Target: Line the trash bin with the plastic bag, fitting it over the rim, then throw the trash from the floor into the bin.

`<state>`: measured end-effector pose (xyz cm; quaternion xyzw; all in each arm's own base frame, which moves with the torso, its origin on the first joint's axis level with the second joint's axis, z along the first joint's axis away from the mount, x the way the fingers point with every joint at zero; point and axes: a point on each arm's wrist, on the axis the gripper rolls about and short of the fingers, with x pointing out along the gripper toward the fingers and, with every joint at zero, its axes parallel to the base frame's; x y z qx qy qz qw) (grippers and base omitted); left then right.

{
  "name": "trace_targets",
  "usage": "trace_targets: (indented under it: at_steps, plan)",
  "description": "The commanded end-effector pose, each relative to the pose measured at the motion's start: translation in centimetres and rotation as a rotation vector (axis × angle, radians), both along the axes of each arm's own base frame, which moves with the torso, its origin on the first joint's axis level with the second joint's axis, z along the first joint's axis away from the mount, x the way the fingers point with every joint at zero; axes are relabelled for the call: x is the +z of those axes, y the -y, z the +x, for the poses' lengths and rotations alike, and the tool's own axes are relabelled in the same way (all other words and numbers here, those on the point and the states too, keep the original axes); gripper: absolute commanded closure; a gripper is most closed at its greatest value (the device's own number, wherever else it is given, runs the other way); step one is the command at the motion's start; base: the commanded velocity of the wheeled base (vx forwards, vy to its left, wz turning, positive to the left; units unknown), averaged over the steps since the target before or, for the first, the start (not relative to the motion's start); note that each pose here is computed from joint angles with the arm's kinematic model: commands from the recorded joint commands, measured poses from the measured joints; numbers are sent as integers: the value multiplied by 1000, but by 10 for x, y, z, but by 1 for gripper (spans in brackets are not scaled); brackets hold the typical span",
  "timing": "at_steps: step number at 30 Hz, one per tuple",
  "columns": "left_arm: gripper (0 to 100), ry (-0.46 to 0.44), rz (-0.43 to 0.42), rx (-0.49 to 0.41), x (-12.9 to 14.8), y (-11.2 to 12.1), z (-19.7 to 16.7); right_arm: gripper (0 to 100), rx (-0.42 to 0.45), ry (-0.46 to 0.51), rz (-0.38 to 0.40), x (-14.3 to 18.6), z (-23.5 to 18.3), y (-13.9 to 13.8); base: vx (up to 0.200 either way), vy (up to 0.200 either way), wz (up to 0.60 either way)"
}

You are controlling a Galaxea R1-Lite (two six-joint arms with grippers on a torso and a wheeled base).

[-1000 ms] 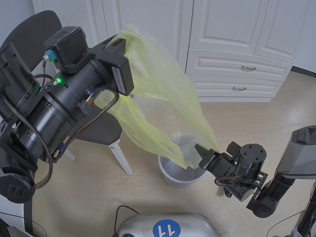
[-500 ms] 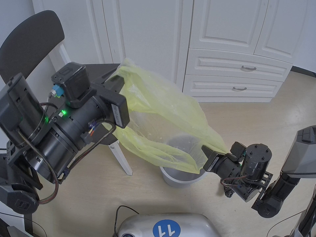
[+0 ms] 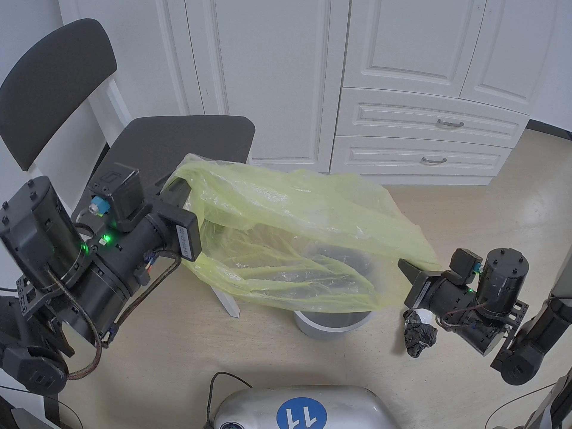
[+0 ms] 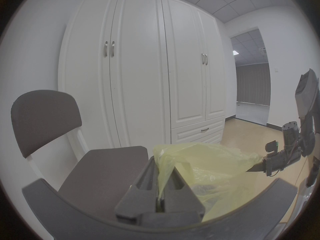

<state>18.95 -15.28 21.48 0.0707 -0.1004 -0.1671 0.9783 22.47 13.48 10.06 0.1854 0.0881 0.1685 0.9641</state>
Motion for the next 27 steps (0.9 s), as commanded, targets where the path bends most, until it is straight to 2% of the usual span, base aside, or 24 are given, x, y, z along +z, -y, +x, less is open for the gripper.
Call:
trace_targets:
  at_steps: [1, 3, 6, 10, 16, 22, 27]
  plan:
    - [100, -59, -28, 9, -13, -7, -3, 100, -3, -41, -44, 21, -19, 14, 0, 0, 0]
    - [100, -75, -39, 7, -16, -6, -2, 100, -1, -58, -54, 23, -23, 16, 0, 0, 0]
    - [100, -175, -88, 3, -36, -2, 4, 100, 2, -99, -82, 32, -32, 21, 0, 0, 0]
    - [100, -248, -121, 23, -52, -1, 14, 100, 2, -144, -108, 39, -35, 23, 0, 0, 0]
    - [100, -300, -105, 63, -70, 0, 33, 100, 2, -206, -139, 41, -33, 21, 0, 0, 0]
    - [100, -315, -149, 92, -83, 1, 50, 100, 3, -213, -151, 42, -29, 19, 0, 0, 0]
    - [100, -357, -138, 112, -97, -4, 62, 100, 21, -227, -166, 41, -32, 16, 0, 0, 0]
